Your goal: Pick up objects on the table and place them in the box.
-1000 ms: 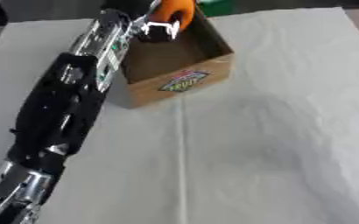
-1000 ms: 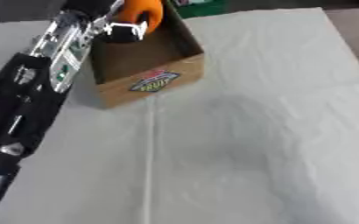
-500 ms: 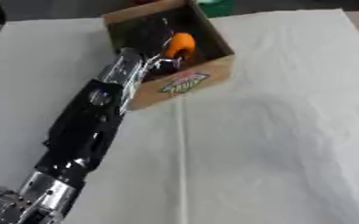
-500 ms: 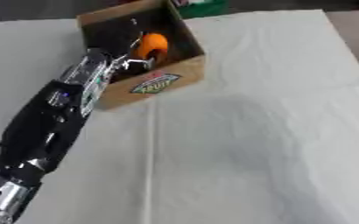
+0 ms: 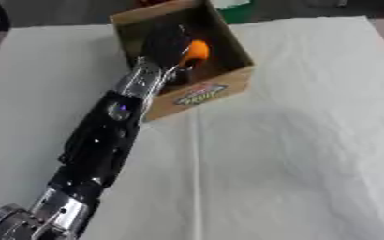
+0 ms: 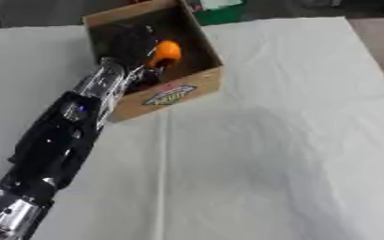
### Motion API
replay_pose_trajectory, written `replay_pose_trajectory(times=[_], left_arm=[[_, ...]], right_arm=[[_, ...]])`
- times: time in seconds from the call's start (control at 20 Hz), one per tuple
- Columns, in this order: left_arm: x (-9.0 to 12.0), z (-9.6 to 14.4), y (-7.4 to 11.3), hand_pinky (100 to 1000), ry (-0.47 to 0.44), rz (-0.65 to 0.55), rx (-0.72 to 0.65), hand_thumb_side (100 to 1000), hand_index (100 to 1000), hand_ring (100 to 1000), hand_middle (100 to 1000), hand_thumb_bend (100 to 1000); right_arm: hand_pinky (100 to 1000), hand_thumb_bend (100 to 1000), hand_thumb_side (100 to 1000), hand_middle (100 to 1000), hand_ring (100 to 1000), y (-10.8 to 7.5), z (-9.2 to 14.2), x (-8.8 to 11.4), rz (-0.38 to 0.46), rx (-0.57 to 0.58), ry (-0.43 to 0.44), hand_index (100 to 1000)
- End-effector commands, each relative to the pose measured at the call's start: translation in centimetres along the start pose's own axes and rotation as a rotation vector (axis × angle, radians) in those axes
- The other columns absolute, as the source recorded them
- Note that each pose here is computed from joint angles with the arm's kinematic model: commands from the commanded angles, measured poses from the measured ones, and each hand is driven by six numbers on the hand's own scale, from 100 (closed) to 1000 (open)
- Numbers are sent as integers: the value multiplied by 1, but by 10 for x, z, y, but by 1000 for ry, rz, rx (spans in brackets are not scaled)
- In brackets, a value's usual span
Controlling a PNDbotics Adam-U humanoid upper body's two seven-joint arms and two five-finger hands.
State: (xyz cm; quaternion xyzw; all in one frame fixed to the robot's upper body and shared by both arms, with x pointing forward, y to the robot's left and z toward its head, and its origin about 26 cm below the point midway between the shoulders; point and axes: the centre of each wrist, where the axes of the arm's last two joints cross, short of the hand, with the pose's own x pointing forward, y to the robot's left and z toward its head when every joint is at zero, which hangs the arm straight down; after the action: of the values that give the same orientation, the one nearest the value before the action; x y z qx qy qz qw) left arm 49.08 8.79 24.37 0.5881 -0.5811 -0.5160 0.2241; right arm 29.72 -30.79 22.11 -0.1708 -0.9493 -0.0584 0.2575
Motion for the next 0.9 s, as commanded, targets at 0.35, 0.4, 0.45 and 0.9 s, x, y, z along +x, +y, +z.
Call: replay_pose_trajectory(times=[0.35,0.4,0.45,0.9], left_arm=[[-17,-2,13,543,146,-46,77,942,971,808,897,1000],[-22,-2,18,546,165,-34,83,965,975,809,898,1000],[-28,-2,22,548,183,-20,91,982,974,804,893,1000],[-66,8,73,561,291,228,358,1000,956,767,847,832]], right_arm=[[809,100,1000,710,817,-3,-3,4,12,5,-15,821],[809,100,1000,710,816,-4,-3,4,13,4,-15,821],[809,100,1000,710,816,-4,-2,4,13,3,-14,821],[808,100,1000,710,815,-7,-2,4,25,-4,-14,822]])
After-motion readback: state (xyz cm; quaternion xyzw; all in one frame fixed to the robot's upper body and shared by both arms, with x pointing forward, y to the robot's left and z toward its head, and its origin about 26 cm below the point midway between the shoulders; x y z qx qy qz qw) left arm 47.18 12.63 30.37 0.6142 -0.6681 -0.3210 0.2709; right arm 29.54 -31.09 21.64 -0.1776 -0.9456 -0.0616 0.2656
